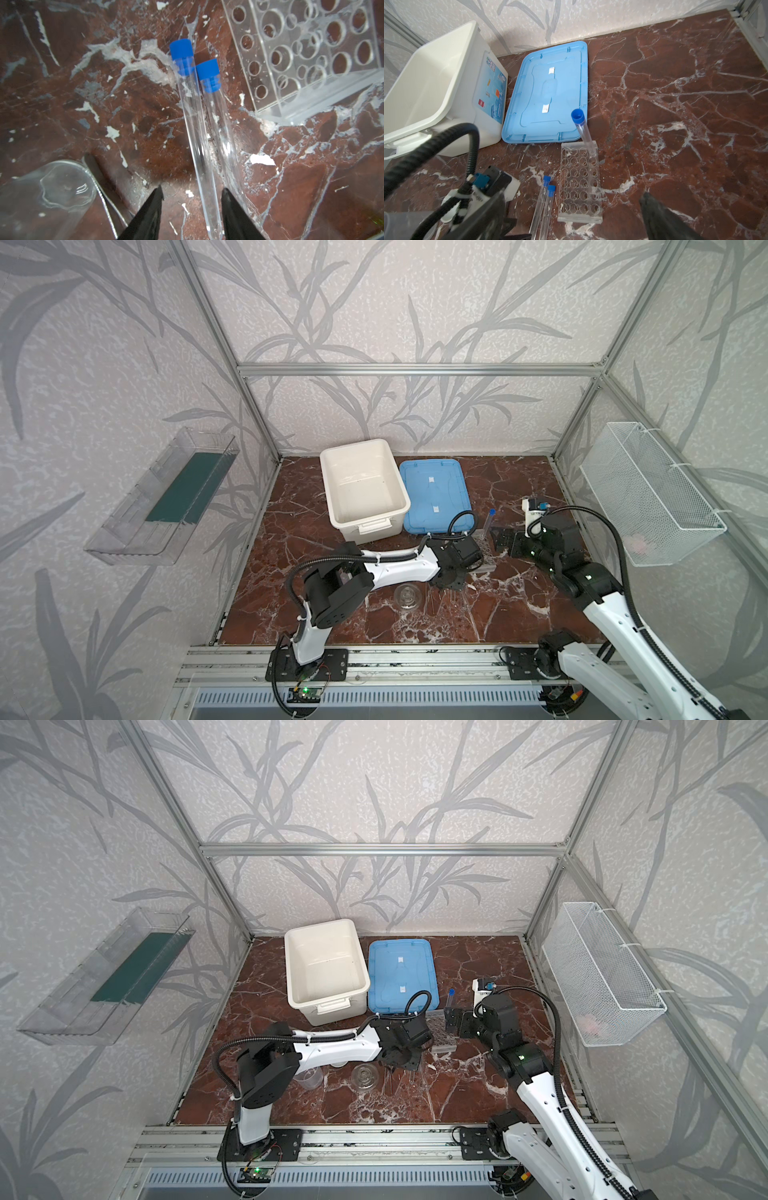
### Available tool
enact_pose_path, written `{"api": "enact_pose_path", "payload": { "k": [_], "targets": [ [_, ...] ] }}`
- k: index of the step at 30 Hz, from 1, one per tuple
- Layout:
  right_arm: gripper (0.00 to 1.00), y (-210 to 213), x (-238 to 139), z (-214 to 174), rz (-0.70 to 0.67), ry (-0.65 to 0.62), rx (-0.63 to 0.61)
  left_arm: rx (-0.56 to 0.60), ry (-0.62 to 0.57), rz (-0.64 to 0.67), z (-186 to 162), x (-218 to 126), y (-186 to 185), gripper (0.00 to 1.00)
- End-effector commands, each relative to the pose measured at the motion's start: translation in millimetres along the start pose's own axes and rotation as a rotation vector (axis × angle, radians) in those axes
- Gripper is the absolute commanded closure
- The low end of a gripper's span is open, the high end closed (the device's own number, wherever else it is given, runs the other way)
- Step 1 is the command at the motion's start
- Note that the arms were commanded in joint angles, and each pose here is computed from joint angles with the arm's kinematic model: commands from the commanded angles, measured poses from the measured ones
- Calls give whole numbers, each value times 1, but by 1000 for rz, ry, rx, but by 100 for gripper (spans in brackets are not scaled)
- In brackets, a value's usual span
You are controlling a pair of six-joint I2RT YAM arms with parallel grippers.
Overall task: Organize the chemistry lab equipment
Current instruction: 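Lower the tube into a hole of the clear rack with the right gripper and release, then lower the left gripper and close it around a second blue-capped tube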
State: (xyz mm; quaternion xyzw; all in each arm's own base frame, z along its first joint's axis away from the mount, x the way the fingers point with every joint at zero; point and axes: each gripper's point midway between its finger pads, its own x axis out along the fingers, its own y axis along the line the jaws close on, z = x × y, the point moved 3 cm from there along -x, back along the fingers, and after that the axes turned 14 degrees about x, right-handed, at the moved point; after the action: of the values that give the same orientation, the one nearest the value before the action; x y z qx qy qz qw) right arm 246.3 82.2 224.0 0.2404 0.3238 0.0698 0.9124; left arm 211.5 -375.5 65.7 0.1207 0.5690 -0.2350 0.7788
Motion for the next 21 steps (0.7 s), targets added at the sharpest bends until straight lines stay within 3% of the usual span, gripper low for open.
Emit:
{"api": "enact_pose_path", "payload": {
  "k": [1,8,10,14,21],
  "targets": [
    [1,-5,-6,-18,-2,80,29,24,22,61,-1,2,3,53],
    [1,-11,-16,-19,-27,60,38,35,49,68,-3,9,2,59],
    [1,-10,-17,-19,-22,58,43,52,53,103,-3,8,4,65],
    [1,-11,-18,-19,-23,53,48,63,89,170,-7,13,11,65],
    [1,-14,-21,-19,-32,34,55,39,103,127,-13,14,7,70]
  ]
}}
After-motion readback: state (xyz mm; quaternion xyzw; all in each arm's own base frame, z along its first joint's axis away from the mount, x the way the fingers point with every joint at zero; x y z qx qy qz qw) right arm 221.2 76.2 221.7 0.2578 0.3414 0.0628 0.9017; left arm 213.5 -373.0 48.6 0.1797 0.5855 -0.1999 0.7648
